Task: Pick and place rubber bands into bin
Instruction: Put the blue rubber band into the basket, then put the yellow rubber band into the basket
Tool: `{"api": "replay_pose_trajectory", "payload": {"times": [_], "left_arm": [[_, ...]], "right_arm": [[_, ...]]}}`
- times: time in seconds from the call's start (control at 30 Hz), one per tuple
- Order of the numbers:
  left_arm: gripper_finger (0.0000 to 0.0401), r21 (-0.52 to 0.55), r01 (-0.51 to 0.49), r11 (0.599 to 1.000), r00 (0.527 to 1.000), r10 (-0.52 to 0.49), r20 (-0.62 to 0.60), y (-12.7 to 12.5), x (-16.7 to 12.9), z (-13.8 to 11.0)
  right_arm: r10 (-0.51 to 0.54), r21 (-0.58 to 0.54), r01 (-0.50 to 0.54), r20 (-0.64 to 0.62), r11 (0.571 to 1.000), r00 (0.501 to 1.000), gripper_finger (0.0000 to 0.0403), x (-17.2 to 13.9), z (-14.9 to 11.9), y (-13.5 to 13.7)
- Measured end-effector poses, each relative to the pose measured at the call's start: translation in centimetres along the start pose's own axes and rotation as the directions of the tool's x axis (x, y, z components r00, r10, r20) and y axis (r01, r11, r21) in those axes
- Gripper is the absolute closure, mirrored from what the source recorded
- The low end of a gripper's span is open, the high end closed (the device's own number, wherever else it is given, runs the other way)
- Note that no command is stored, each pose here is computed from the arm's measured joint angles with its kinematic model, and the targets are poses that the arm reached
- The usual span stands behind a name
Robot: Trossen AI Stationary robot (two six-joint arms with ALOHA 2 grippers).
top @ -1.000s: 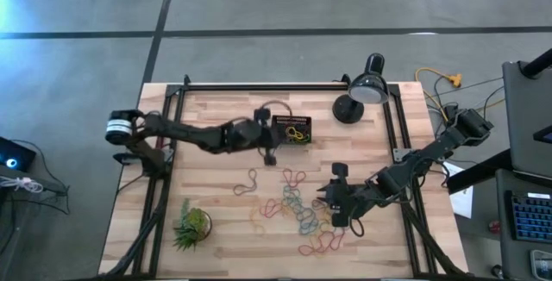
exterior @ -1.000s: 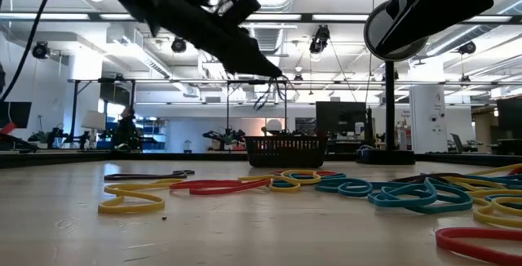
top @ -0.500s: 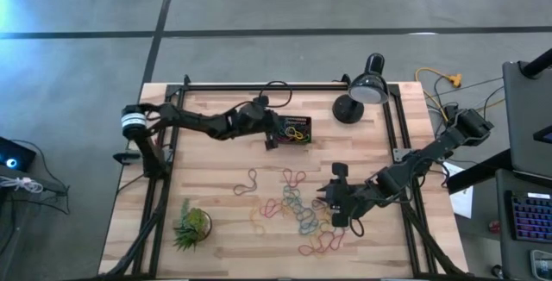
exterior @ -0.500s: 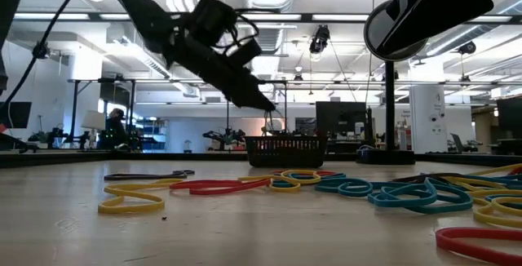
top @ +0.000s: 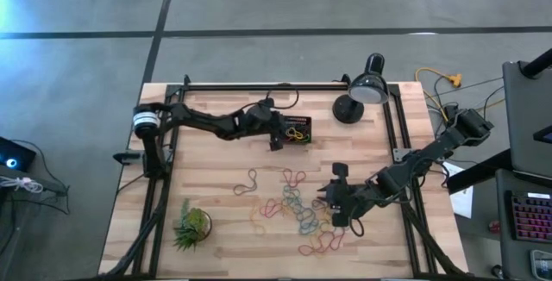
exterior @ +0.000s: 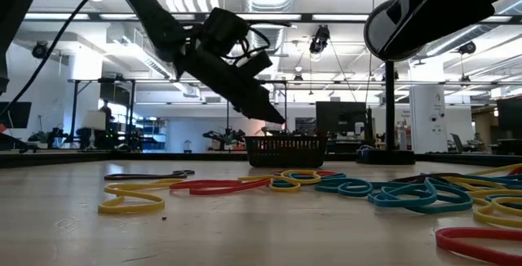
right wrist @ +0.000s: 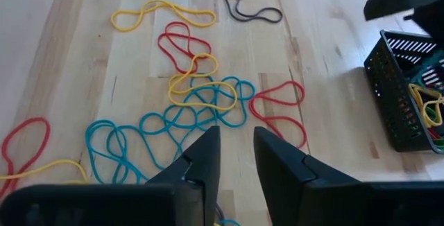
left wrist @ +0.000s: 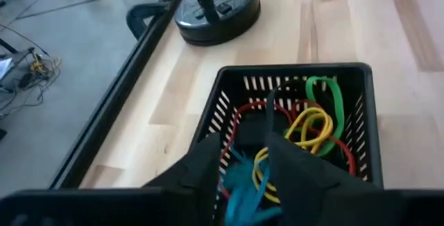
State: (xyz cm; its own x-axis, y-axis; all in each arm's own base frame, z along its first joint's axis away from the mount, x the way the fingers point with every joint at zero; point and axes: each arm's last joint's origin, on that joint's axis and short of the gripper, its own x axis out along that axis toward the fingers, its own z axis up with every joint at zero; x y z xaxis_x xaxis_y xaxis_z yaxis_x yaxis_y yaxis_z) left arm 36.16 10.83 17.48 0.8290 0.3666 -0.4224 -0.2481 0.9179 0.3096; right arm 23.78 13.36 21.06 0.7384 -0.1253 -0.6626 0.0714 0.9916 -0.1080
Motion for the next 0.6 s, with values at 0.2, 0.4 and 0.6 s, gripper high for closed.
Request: {"api": "replay_pose_trajectory", "payload": {"times": [0.2,0.4,0.6], "left_arm": [[0.0253,-0.025,0.004,1.0,1.0,-0.004,-0.014,0.3,-1.2,0.9],[0.0248,-0.089,0.084,0.992,0.99,-0.094,-0.107,-0.7,-4.1,1.7],[0.0248,-0.087,0.261,0.961,0.951,-0.271,-0.15,-4.6,-8.0,2.2]], "right_arm": [[-0.007,-0.009,0.007,-0.017,1.0,1.0,0.0328,0.2,-0.7,-0.1],[-0.026,0.019,0.027,-0.06,0.999,0.998,0.0325,0.8,-2.3,-0.5],[-0.053,0.111,0.067,-0.126,0.992,0.991,0.0314,1.4,-5.0,-1.2]]}}
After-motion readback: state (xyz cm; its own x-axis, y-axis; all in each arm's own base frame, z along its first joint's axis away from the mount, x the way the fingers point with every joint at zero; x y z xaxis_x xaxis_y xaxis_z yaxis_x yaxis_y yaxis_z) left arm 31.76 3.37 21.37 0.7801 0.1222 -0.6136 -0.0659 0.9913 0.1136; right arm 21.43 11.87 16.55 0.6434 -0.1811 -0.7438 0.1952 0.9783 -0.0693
